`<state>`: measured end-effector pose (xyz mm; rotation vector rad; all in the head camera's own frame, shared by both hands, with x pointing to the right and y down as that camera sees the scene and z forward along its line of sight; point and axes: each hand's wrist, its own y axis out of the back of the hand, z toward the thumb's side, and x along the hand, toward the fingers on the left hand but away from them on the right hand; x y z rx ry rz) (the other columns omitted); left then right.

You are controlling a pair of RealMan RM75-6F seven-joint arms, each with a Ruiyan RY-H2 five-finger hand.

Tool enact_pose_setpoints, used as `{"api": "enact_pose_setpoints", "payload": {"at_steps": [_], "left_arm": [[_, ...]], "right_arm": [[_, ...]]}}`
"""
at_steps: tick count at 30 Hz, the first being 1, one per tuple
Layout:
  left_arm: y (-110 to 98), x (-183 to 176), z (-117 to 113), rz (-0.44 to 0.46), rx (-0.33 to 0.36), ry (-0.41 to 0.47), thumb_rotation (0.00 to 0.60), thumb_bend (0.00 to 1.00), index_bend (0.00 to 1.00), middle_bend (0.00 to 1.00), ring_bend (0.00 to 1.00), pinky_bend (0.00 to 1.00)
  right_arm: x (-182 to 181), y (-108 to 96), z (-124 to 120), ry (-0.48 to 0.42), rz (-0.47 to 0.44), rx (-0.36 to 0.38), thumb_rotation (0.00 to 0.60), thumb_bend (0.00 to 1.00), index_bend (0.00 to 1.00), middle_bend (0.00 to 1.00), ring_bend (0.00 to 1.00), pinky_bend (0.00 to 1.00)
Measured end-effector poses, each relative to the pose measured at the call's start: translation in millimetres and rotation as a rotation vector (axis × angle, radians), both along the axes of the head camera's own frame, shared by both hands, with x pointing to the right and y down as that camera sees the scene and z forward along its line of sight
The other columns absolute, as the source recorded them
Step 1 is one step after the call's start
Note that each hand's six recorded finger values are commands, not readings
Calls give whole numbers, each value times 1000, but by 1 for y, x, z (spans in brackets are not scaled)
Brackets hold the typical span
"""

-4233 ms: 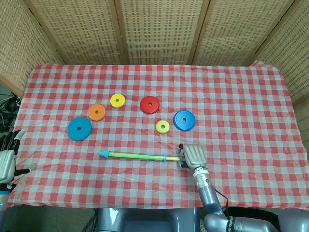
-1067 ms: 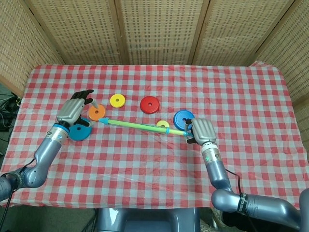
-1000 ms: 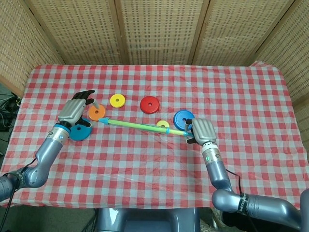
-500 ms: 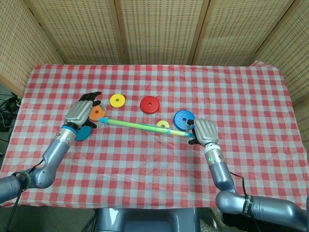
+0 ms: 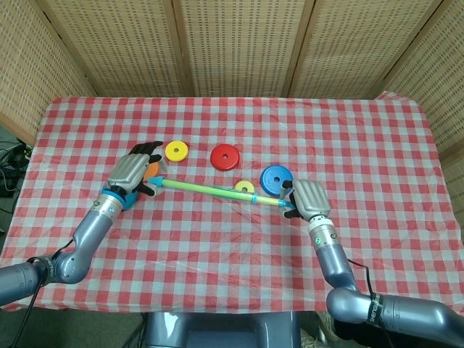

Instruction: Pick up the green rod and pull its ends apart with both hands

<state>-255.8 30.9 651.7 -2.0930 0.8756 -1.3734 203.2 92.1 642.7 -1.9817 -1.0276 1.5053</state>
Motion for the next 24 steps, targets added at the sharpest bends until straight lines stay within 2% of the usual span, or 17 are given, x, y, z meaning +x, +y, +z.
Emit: {"api": "enact_pose_setpoints", "payload": {"at_steps": [11,16,24], "left_arm": [[4,10,6,5,-20,1,600,214,490,0,0,0],[7,13,10,2,-39,6,600,285,565,12,0,0],[8,13,8,-3,-31,-1,600,290,582,18,0,0]], "right_arm": [[3,2,1,-8,1,-11,600,529,792,1000,975,714],[5,3,0,-16,5,-15,600,529,792,1000,975,714],[10,5,-3,-10,0,-12,600,529,793,1000,975,714]]}}
